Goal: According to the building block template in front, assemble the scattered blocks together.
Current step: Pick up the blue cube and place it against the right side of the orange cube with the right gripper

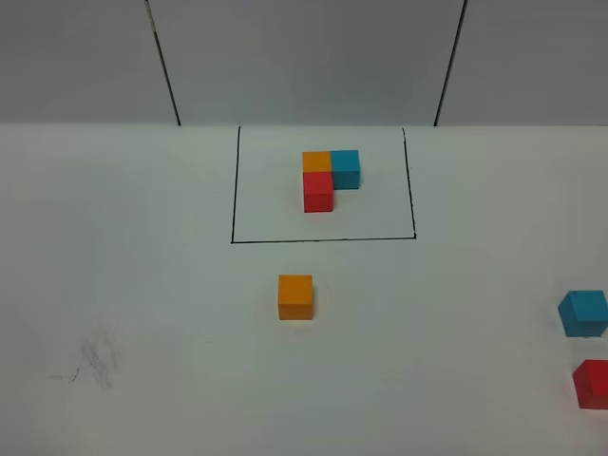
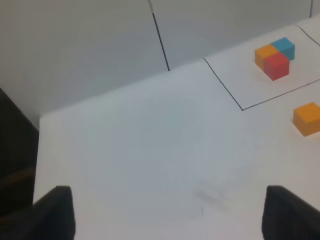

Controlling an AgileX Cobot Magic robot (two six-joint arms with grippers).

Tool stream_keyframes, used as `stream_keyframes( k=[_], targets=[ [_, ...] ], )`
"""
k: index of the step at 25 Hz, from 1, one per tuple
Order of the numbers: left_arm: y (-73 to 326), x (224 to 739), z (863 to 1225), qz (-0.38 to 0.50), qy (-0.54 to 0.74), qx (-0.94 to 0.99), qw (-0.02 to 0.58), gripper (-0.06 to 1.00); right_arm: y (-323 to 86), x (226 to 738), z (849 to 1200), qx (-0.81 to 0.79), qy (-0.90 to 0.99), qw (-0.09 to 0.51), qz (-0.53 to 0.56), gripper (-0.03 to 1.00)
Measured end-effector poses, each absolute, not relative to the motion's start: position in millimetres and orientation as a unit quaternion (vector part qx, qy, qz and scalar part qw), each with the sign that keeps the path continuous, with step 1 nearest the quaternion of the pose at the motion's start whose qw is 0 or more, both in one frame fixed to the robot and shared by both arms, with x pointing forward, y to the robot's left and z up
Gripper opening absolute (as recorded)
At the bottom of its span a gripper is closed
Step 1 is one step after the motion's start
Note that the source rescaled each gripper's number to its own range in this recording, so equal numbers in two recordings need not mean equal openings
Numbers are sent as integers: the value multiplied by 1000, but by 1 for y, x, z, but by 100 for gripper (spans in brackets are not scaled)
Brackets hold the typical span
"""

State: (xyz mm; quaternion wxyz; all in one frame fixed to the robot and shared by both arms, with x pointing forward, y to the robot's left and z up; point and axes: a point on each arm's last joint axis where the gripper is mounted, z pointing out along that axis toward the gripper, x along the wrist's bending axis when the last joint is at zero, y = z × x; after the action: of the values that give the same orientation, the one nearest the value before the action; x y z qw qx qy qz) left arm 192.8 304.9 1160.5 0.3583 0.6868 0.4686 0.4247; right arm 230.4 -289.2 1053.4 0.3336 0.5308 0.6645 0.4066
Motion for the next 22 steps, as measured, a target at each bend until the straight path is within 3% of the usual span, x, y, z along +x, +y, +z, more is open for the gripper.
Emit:
stream_keyframes(
  k=[7, 22],
  targets=[
    [305, 190, 1112, 410, 516, 640, 395, 99, -289, 230, 1053, 531, 665, 334, 407, 0],
    [299, 226, 1048, 327, 564, 668, 358, 98, -289, 230, 1053, 531, 665, 333, 407, 0]
  ],
)
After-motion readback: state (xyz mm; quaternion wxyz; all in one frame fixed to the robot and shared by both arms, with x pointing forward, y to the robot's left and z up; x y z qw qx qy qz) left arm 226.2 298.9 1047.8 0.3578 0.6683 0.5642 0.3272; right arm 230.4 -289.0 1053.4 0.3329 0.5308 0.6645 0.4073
